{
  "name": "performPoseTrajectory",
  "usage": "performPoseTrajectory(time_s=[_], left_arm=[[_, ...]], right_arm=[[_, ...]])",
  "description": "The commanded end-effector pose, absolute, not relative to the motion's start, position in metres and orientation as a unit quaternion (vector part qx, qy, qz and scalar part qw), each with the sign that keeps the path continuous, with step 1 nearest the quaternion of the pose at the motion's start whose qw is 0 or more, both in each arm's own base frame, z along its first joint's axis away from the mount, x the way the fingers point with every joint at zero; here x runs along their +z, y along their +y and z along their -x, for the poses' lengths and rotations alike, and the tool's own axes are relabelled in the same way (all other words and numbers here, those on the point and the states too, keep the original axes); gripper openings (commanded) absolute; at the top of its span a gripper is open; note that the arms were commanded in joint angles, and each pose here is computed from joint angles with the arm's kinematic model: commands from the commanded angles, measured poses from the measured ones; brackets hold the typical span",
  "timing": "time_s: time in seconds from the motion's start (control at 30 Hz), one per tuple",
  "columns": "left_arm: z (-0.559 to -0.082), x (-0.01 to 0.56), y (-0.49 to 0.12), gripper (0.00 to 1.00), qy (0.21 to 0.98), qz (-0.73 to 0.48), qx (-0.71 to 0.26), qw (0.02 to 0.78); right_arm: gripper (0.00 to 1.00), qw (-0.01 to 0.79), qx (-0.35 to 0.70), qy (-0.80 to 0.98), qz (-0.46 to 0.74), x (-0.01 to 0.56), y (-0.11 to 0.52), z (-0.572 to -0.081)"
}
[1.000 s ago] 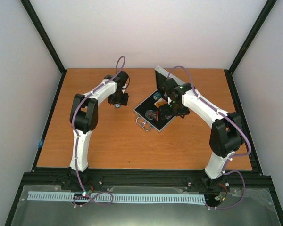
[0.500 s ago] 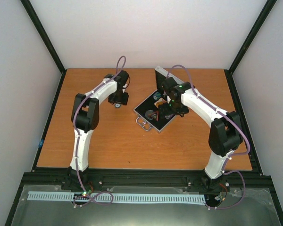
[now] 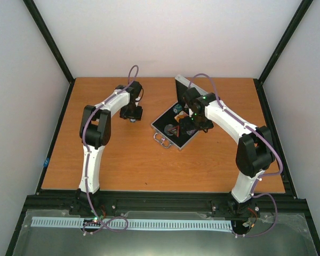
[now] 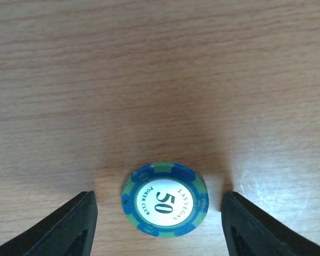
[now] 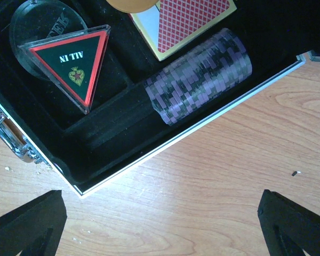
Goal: Pack up texas hold em set
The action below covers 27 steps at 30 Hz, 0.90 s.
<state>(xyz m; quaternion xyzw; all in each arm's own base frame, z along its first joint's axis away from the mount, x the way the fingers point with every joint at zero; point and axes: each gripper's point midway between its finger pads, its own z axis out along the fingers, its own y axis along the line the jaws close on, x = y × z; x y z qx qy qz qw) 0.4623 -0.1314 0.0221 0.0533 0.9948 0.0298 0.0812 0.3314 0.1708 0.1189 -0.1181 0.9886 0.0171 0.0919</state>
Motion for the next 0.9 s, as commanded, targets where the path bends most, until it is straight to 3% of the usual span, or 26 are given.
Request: performPoseTrajectory(time_s=[0.0, 0.17, 0.3, 0.77, 0.87], left_arm=[[-0.456, 0.013, -0.132, 0.66, 0.996, -0.062, 0.019, 0.068], [-0.451, 0.008, -0.131, 0.65, 0.996, -0.062, 0.018, 0.058], [-0.445, 0.001, -0.129, 0.56, 0.997, -0.059, 0.022, 0.048], [-0.417, -0.016, -0.115, 0.42, 0.997, -0.056, 0.042, 0.027], [-0.417, -0.015, -0.115, 0.33, 0.997, -0.056, 0.043, 0.029]], right_arm=[[1.00, 0.093, 0.021, 0.989, 0.116, 0.117, 0.171, -0.335], [1.00, 0.092, 0.024, 0.989, 0.114, 0.117, 0.172, -0.335], [1.00, 0.093, 0.026, 0.989, 0.112, 0.118, 0.173, -0.336], [1.00, 0.096, 0.029, 0.989, 0.111, 0.120, 0.174, -0.336], [1.00, 0.095, 0.029, 0.989, 0.112, 0.119, 0.174, -0.336]])
